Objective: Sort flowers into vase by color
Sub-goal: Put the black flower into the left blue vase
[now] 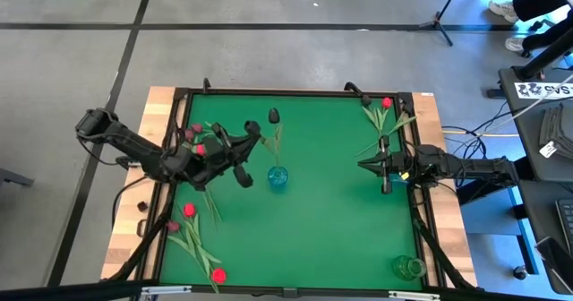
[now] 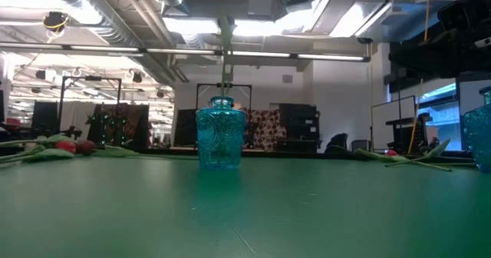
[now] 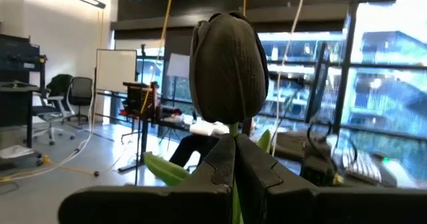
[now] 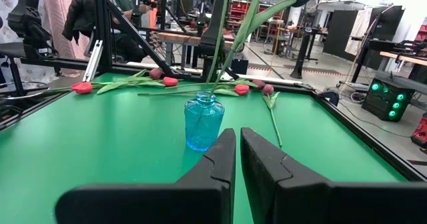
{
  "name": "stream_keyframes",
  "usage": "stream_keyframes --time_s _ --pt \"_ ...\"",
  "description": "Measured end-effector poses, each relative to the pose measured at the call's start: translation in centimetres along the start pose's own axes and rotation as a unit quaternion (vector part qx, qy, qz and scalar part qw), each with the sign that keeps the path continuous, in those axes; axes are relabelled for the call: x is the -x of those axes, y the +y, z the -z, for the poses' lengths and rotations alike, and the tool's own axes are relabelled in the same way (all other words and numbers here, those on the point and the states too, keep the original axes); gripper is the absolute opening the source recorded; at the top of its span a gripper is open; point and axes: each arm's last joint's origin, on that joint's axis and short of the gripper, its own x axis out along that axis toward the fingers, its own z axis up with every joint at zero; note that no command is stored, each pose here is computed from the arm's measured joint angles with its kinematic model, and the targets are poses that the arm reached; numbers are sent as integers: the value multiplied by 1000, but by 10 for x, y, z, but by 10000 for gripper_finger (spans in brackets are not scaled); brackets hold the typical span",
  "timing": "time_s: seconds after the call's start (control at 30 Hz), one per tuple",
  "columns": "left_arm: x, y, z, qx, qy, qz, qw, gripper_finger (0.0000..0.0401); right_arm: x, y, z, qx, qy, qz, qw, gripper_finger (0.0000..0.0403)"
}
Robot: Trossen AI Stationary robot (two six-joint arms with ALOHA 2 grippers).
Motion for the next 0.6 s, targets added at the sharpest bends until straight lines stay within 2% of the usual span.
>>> stream_keyframes --time_s 0.4,0.6 --pt "3 -4 14 -17 53 12 998 0 0 0 0 0 0 0 1000 26" --pt "2 -5 26 -5 82 8 997 0 0 0 0 0 0 0 1000 26"
